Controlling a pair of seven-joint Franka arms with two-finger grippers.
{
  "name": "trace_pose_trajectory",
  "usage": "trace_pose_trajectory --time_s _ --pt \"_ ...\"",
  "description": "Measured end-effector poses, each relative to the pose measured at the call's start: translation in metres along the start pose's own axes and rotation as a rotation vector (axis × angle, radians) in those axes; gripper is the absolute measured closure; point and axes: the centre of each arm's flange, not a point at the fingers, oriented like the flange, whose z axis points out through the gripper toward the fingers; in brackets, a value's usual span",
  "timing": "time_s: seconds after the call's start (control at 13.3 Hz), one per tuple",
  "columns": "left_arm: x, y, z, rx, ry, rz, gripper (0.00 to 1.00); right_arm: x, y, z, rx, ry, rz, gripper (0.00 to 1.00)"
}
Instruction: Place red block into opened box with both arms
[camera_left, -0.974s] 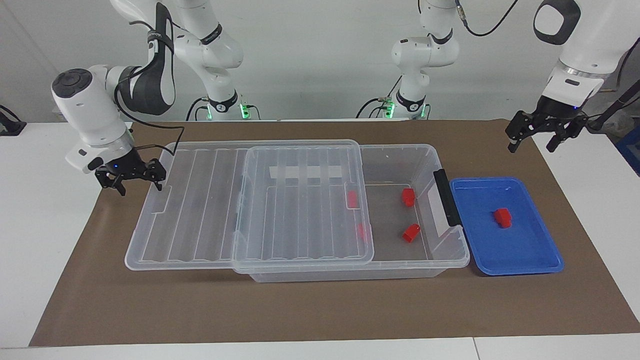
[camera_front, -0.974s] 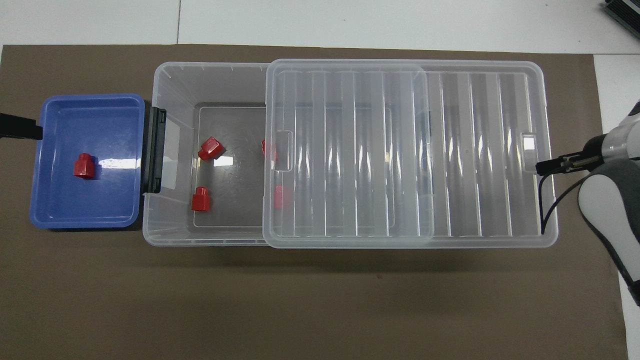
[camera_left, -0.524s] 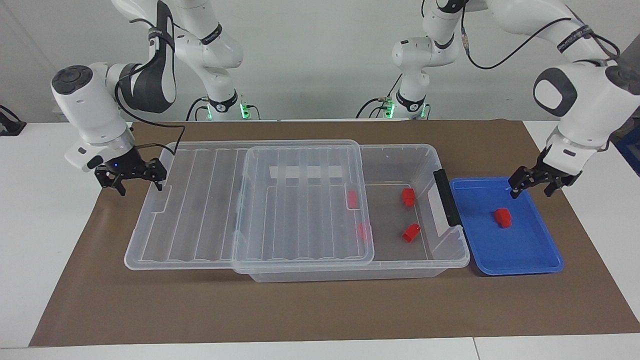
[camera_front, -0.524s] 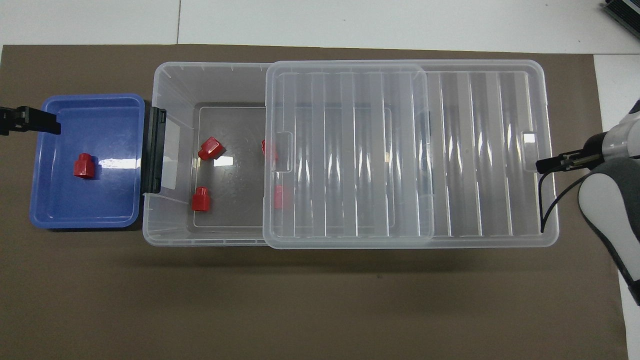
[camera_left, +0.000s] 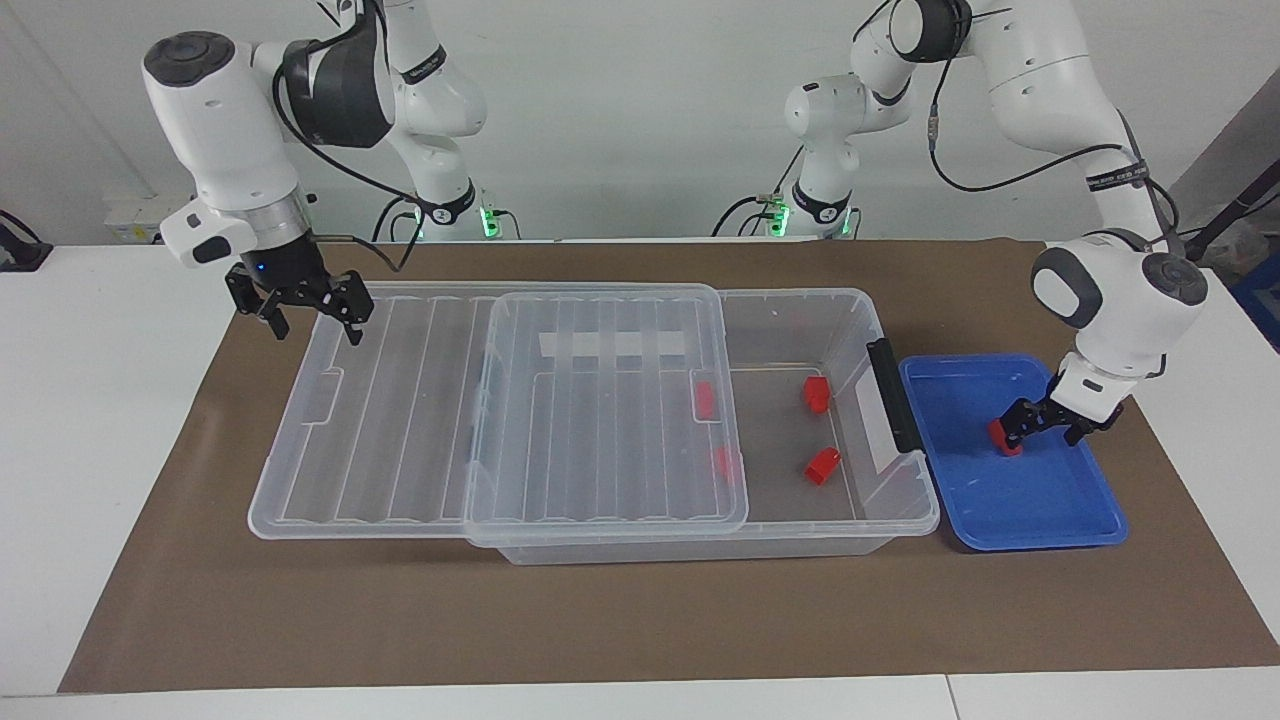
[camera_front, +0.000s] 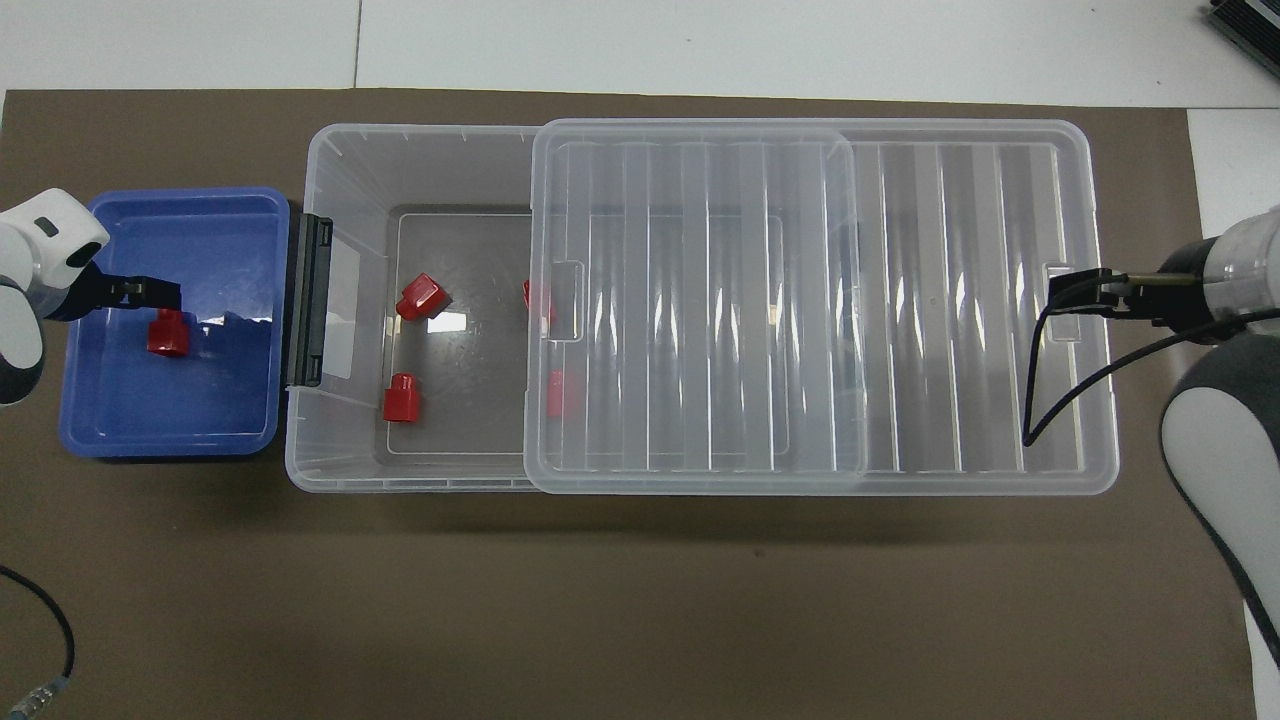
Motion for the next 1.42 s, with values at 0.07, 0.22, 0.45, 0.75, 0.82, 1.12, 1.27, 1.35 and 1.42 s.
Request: trace_pose_trajectory --time_s 0.07,0.22,0.45,0.75,0.82,1.12,1.27,1.35,1.42 --pt "-0.002 0.003 0.003 -0.004 -0.007 0.012 0.00 0.002 -0.001 -0.016 0.005 0.002 0.019 0.01" --pt "-0.005 0.008 0.008 -0.009 -0.016 0.051 0.00 0.008 -0.001 -0.044 0.018 0.008 0.032 0.00" --pt "-0.013 0.007 0.018 -0.007 -0.016 0.097 0.00 0.013 -0.014 -0.073 0.029 -0.005 0.038 0.00" --pt "-0.023 0.007 0.030 -0.007 -0.021 0.103 0.00 0.003 -0.032 -0.074 0.022 -0.054 0.035 0.00" --pt "-0.024 0.007 0.031 -0.008 -0.022 0.103 0.04 0.001 -0.038 -0.072 0.020 -0.061 0.035 0.00" --pt "-0.028 0.008 0.030 -0.010 -0.026 0.103 0.37 -0.002 -0.040 -0.069 0.017 -0.070 0.034 0.00" --pt "-0.029 0.008 0.029 -0.010 -0.025 0.104 0.58 -0.001 -0.033 -0.068 0.015 -0.072 0.045 0.00" --pt "-0.029 0.008 0.028 -0.009 -0.024 0.105 0.66 -0.001 -0.031 -0.067 0.015 -0.072 0.049 0.00" --pt "-0.029 0.008 0.028 -0.009 -0.023 0.105 0.66 -0.001 -0.030 -0.067 0.014 -0.073 0.051 0.00"
